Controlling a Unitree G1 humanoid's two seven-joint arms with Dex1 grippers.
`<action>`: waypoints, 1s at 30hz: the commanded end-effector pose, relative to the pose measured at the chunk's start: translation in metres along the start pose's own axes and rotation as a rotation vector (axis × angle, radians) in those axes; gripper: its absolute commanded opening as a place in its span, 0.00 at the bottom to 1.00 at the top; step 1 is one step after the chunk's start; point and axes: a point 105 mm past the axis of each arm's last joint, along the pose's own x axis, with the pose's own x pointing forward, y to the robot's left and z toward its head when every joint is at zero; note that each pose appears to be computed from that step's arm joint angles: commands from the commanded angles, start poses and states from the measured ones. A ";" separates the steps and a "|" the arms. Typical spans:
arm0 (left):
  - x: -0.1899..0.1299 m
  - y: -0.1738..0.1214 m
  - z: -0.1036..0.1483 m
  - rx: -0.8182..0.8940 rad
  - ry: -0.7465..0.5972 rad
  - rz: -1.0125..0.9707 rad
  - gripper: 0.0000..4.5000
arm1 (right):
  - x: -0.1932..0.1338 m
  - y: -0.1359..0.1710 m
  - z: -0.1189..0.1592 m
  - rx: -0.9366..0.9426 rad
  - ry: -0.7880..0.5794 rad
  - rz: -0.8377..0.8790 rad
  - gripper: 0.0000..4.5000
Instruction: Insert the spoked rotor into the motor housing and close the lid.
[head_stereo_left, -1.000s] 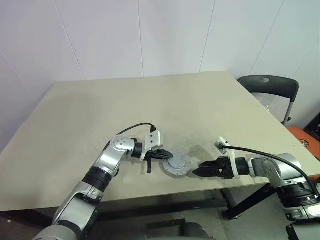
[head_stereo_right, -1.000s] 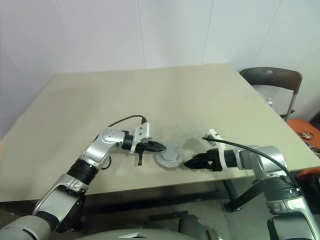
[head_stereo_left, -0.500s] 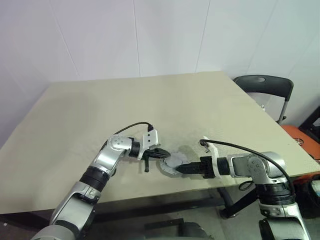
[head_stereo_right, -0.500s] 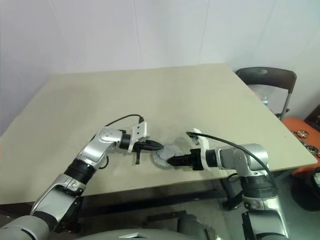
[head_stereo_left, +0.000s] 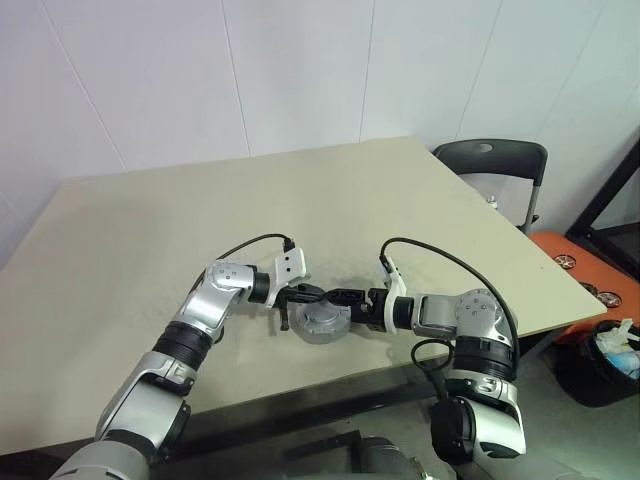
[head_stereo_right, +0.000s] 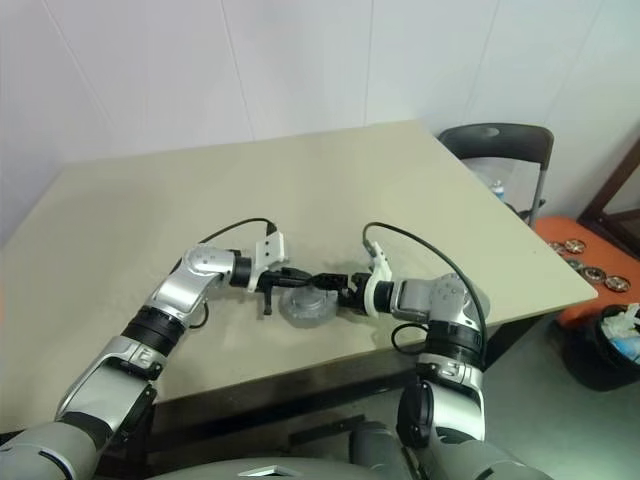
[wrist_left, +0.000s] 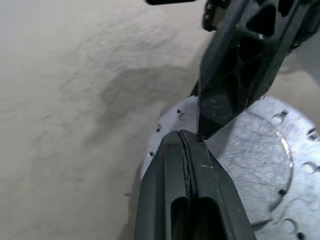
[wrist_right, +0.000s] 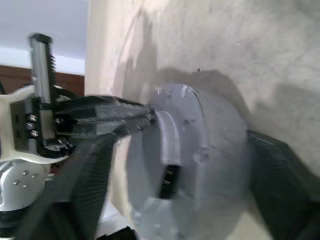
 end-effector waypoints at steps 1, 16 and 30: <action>0.005 -0.021 -0.047 -0.087 0.154 -0.060 0.00 | 0.012 0.048 0.002 -0.076 0.040 0.189 0.61; 0.009 0.004 -0.033 -0.065 0.050 0.127 0.00 | 0.010 0.039 0.003 -0.037 0.076 0.171 0.42; -0.011 0.042 -0.013 -0.173 -0.139 0.374 0.00 | 0.012 0.042 0.008 -0.008 0.039 0.191 0.27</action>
